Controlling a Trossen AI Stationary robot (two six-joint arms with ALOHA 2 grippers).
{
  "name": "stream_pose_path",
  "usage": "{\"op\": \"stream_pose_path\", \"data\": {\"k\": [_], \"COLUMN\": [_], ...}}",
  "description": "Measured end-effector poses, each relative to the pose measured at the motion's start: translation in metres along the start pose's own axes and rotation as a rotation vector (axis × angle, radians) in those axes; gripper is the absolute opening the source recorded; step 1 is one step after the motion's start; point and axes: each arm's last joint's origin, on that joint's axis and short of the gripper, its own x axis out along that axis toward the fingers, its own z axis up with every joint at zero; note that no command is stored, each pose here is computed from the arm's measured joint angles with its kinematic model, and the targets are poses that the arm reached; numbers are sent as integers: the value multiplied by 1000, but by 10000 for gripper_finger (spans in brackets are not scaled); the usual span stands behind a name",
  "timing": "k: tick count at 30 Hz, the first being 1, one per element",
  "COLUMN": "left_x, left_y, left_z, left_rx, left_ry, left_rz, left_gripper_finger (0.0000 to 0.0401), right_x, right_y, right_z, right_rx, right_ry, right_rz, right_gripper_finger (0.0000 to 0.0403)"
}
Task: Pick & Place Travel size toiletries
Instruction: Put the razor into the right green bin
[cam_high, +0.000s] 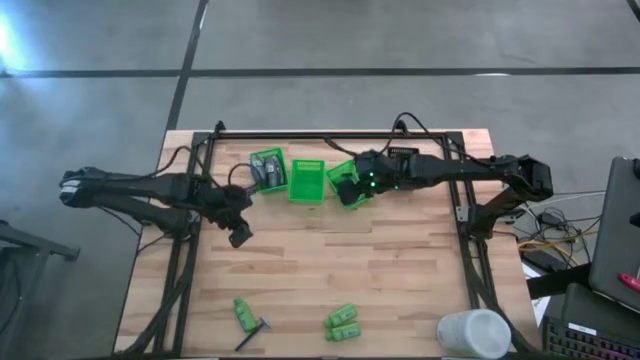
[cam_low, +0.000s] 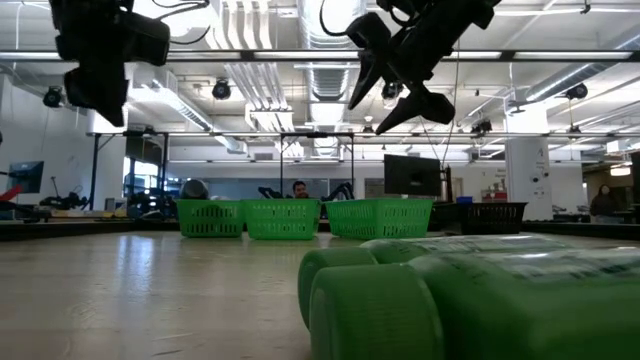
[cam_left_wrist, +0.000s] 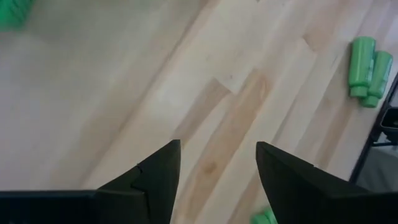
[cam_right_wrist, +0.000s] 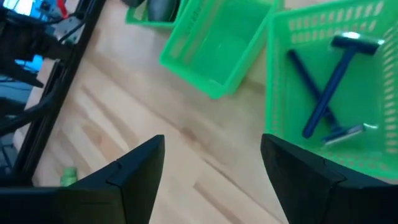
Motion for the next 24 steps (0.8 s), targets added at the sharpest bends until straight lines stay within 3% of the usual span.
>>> {"op": "stream_pose_path", "data": {"k": [5,9,15,18,24], "left_x": [10,17,21,25,47], "left_y": [-11,-26,-66,-82,-114], "left_z": [-22,-47,-93,-117,-147], "left_rx": [-69,-38,20,17,-92], "left_ry": [74,96,127,140,229], "left_rz": [-1,27,-39,-18,46], "left_gripper_finger": [212,212,212,210,200], "right_x": [-1,-1,-3,-4,-5], "right_y": [7,9,15,18,22], "right_z": [-11,-14,-23,-28,-36], "right_rx": [-34,-88,-133,-169,-206], "right_ry": [19,26,46,55,68], "right_rz": [14,20,42,50,62], "right_gripper_finger": [268,274,288,296,311]}}
